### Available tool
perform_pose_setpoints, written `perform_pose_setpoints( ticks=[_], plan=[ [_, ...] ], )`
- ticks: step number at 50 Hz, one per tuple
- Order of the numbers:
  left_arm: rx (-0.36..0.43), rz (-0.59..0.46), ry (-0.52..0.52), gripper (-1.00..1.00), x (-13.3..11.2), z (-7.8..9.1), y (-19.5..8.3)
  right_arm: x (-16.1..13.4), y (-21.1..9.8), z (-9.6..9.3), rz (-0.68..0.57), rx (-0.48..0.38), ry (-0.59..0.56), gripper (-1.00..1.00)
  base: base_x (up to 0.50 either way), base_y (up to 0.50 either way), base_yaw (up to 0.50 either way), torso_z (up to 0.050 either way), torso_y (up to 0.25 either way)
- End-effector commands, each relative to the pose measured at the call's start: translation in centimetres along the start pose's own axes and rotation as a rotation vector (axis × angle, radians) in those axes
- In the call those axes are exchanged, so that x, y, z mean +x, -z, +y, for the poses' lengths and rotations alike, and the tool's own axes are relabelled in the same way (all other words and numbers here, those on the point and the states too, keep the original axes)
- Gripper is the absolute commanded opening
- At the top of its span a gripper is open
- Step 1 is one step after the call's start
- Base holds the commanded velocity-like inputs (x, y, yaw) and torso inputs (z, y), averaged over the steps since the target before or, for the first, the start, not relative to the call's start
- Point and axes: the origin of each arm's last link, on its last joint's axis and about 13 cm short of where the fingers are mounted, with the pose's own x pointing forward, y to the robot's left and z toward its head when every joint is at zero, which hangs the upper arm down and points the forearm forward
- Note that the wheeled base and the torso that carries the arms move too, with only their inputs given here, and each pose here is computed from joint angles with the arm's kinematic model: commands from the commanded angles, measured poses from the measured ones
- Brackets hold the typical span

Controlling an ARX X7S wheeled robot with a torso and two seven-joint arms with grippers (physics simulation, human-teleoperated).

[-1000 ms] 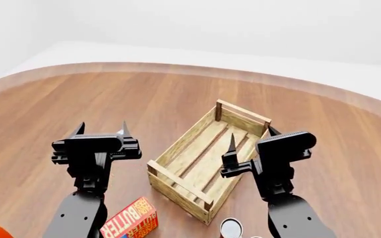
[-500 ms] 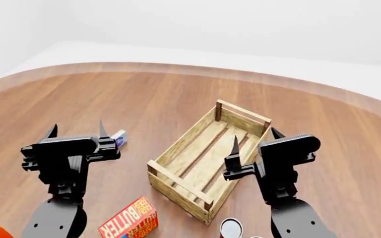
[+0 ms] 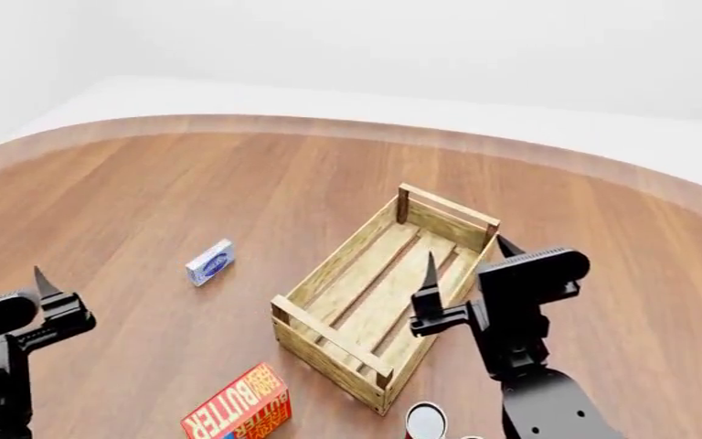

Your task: Pick up the ketchup, and put it in the wooden tray.

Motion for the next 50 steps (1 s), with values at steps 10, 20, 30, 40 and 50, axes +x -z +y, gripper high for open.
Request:
perform_pose_setpoints(
  ticks=[10, 20, 30, 40, 50],
  plan=[
    [0.190, 0.107, -0.112, 1.00, -0.8, 4.7, 1.0, 0.4, 0.0, 0.4, 0.000, 0.002, -0.020, 1.00, 0.00, 0.00, 0.00, 0.000, 0.000],
    [0.229, 0.221, -0.086, 1.00, -1.2, 5.1, 2.1, 0.6, 0.1, 0.5, -0.001, 0.006, -0.023, 1.00, 0.00, 0.00, 0.00, 0.000, 0.000],
    [0.215, 0.302, -0.091, 1.00, -1.4, 5.2, 3.1, 0.7, 0.2, 0.6, 0.000, 0.010, -0.022, 1.00, 0.00, 0.00, 0.00, 0.000, 0.000],
    [0.173, 0.371, -0.094, 1.00, -1.6, 5.1, 3.5, 0.7, 0.3, 0.6, 0.003, 0.012, -0.023, 1.00, 0.00, 0.00, 0.00, 0.000, 0.000],
    [0.164, 0.389, -0.117, 1.00, -1.5, 5.2, 3.8, 0.7, 0.4, 0.6, 0.005, 0.012, -0.022, 1.00, 0.00, 0.00, 0.00, 0.000, 0.000]
  ],
)
